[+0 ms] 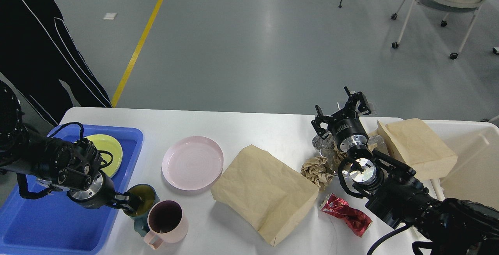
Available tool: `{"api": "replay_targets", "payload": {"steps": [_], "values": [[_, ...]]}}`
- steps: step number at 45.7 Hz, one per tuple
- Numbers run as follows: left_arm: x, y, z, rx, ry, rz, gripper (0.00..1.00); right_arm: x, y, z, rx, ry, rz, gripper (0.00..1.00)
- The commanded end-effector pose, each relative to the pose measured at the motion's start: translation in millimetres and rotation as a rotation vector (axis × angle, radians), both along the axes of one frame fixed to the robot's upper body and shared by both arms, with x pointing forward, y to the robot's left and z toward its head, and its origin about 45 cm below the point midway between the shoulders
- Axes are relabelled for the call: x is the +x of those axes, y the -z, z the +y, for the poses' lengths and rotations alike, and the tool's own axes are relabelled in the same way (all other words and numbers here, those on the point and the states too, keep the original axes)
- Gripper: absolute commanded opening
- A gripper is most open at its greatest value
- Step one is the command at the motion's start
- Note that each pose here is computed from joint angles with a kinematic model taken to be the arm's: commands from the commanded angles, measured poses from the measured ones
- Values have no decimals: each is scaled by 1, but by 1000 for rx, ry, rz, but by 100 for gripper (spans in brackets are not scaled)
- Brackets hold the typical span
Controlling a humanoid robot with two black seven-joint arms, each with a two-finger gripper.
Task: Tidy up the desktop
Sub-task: 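Lower the left gripper and grasp the dark green cup, then lift the green cup and place it in the tray corner nearest the robot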
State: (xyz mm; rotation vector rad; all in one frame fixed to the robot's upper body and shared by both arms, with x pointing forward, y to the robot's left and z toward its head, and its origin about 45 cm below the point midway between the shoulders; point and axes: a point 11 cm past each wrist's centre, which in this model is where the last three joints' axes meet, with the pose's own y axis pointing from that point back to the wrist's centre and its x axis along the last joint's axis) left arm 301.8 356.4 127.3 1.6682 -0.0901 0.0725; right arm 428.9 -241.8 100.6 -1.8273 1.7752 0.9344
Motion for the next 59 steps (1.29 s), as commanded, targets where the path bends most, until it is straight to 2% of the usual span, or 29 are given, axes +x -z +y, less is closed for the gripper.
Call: {"api": "replay_targets", "payload": {"steps": [1,7,12,20,27,35,41,59], "values": [[-1,2,-1,-3,-2,0,84,0,0,0,0,0,0,100],[-5,7,-5,-18,-6,11,76,0,0,1,1,-1,0,100],[-8,11,-6,-24,-7,18,73,0,0,0,0,0,0,100],[-6,12,-8,-30,-11,-7,54,0,0,0,0,0,0,100],[-5,12,-7,-27,-12,-12,42,0,-1,0,0,0,-1,100],[-5,12,-6,-28,-13,-12,22,0,-1,0,-1,-1,-2,100],[-4,12,-7,-26,-11,-15,0,0,0,0,0,0,0,100],[-1,5,3,-5,-10,-16,0,0,0,0,-1,-1,0,100]]}}
